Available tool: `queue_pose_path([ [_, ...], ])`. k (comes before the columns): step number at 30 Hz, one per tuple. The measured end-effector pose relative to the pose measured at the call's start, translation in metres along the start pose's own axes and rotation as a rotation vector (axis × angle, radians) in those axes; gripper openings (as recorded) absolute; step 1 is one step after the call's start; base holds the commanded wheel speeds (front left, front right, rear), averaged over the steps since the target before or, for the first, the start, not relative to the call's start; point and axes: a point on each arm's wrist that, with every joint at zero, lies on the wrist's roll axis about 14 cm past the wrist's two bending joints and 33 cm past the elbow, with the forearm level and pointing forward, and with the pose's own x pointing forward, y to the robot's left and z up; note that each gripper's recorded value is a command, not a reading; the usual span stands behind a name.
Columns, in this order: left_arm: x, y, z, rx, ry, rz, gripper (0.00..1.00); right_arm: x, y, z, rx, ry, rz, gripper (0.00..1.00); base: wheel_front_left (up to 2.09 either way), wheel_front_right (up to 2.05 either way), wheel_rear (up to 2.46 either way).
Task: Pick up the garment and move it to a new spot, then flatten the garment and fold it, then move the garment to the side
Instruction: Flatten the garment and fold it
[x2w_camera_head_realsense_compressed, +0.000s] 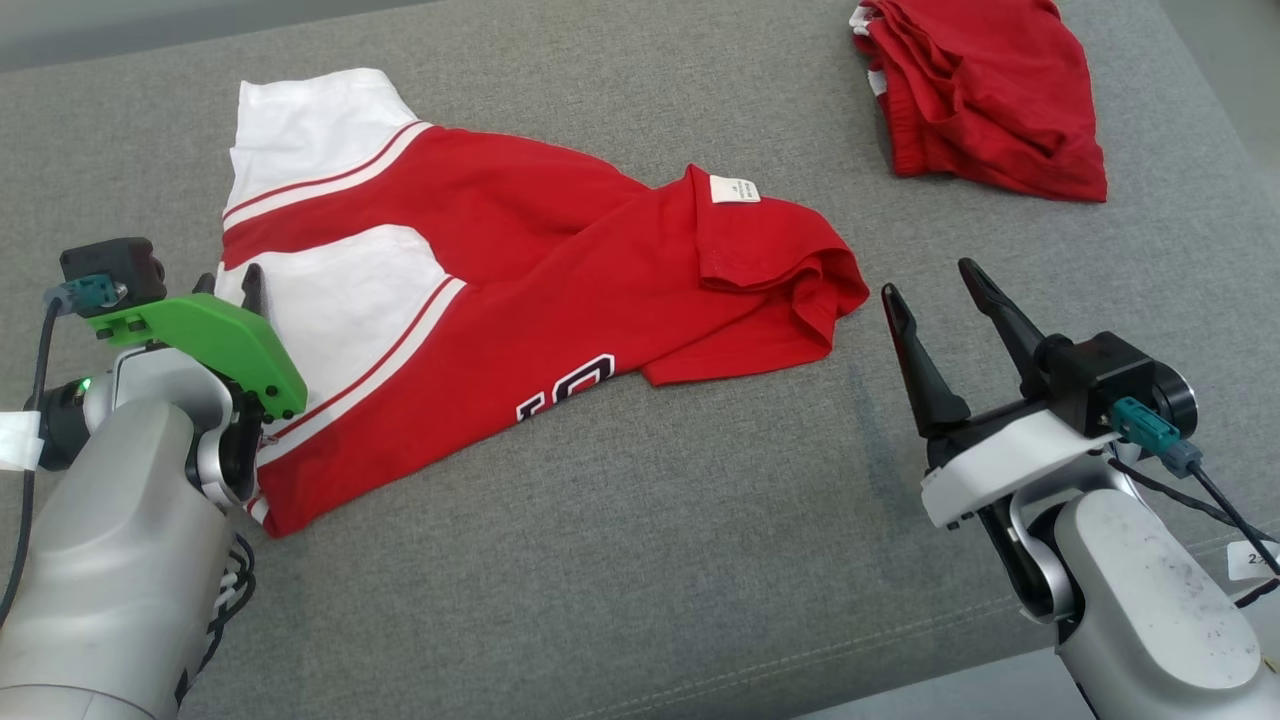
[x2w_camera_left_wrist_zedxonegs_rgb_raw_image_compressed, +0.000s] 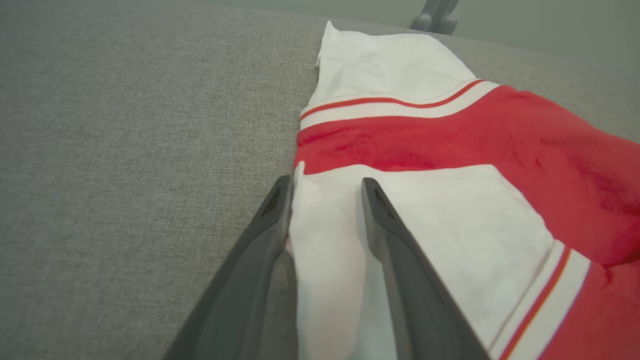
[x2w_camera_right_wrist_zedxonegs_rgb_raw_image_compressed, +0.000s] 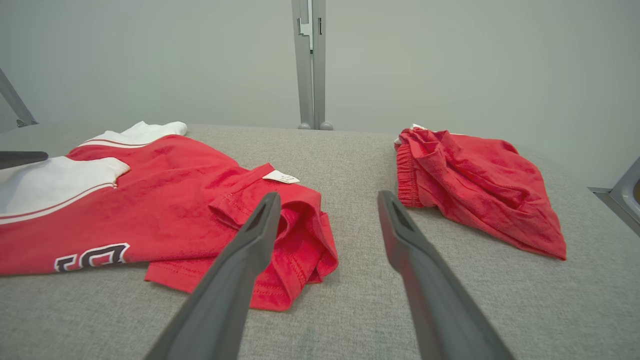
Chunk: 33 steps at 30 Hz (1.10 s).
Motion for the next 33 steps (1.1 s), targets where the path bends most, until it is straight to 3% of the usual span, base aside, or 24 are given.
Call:
queue_pose_path([
  [1,0.000,0.000,0.001,0.004,-0.006,0.000,0.00,0.000,0.000,0.000,0.000,0.000,-0.001,1.00,0.00,0.00,0.00],
  [16,-0.016,-0.013,0.019,0.033,-0.092,-0.049,0.00,0.009,0.004,0.010,-0.012,-0.035,0.019,1.00,0.00,0.00,0.00],
  [17,-0.018,-0.013,0.018,0.034,-0.090,-0.045,0.12,0.009,0.005,0.011,-0.013,-0.038,0.025,1.00,0.00,0.00,0.00],
  [20,-0.024,0.000,0.020,0.036,-0.094,-0.014,1.00,0.011,0.015,0.014,-0.008,-0.048,0.051,1.00,0.00,0.00,0.00],
  [25,-0.026,0.022,0.027,0.024,-0.109,0.039,1.00,0.010,0.028,0.016,0.011,-0.054,0.080,1.00,0.00,0.00,0.00],
  [33,-0.013,0.018,0.019,0.008,-0.084,0.033,1.00,0.005,0.012,0.011,0.005,-0.032,0.036,1.00,0.00,0.00,0.00],
])
